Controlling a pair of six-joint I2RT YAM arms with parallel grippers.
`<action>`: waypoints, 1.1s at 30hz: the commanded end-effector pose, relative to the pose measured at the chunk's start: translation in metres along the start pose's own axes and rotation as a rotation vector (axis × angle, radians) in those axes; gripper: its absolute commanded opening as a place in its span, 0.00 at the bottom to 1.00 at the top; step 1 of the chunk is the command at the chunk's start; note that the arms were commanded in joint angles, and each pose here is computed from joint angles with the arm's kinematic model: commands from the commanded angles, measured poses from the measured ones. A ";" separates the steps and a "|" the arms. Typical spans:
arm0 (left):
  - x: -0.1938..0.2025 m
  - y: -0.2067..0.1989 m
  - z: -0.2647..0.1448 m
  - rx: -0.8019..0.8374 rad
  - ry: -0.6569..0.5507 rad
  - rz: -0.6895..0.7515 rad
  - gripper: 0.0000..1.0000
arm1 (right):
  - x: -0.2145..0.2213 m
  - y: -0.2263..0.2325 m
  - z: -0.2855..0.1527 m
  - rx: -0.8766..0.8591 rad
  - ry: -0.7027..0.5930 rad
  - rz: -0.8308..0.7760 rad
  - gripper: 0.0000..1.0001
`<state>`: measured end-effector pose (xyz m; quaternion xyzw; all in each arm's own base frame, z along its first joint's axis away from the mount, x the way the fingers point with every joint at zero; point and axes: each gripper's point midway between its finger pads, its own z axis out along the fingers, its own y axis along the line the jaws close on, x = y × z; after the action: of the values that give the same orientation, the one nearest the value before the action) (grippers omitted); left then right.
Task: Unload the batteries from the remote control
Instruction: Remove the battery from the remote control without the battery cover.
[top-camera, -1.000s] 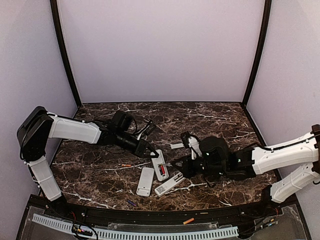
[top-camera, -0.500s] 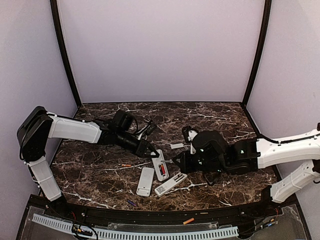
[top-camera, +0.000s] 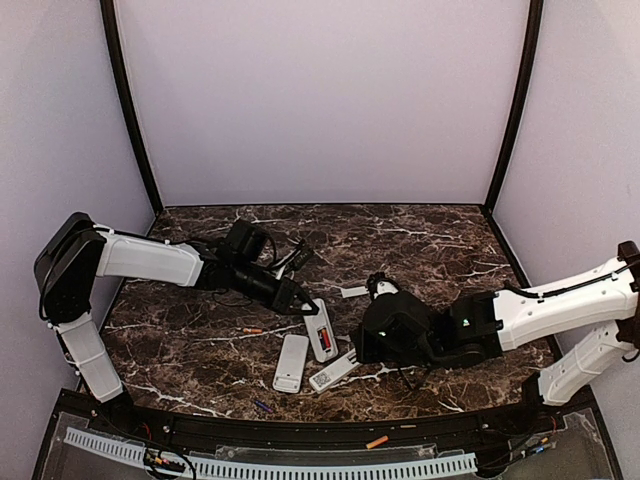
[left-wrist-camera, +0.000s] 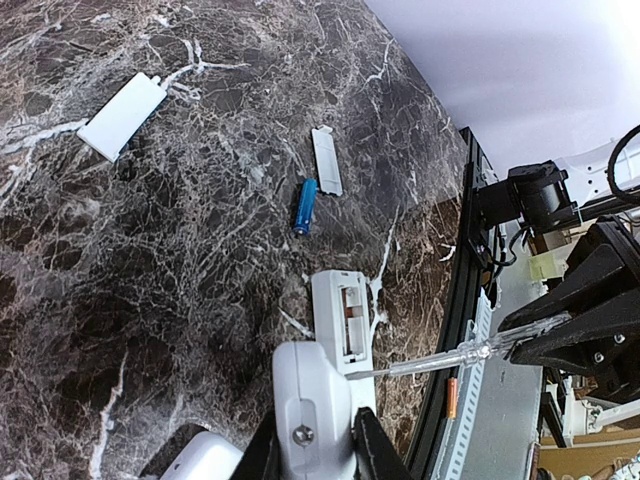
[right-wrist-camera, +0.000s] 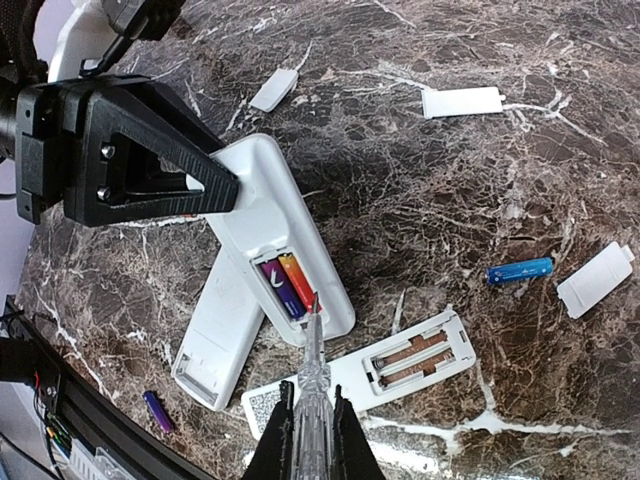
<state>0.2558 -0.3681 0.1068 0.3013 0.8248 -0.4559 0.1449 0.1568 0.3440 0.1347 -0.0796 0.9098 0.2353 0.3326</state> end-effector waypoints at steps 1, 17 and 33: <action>0.008 0.014 0.000 -0.083 0.028 -0.019 0.00 | -0.015 0.010 -0.002 -0.018 -0.079 0.030 0.00; 0.009 0.015 0.002 -0.083 0.037 -0.025 0.00 | -0.016 0.021 0.006 -0.047 -0.090 -0.002 0.00; 0.010 0.016 0.003 -0.086 0.041 -0.026 0.00 | -0.024 0.028 0.006 -0.061 -0.133 -0.030 0.00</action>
<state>0.2559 -0.3683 0.1073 0.2998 0.8282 -0.4516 0.1422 0.1674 0.3605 0.1404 -0.0877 0.8913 0.2468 0.3702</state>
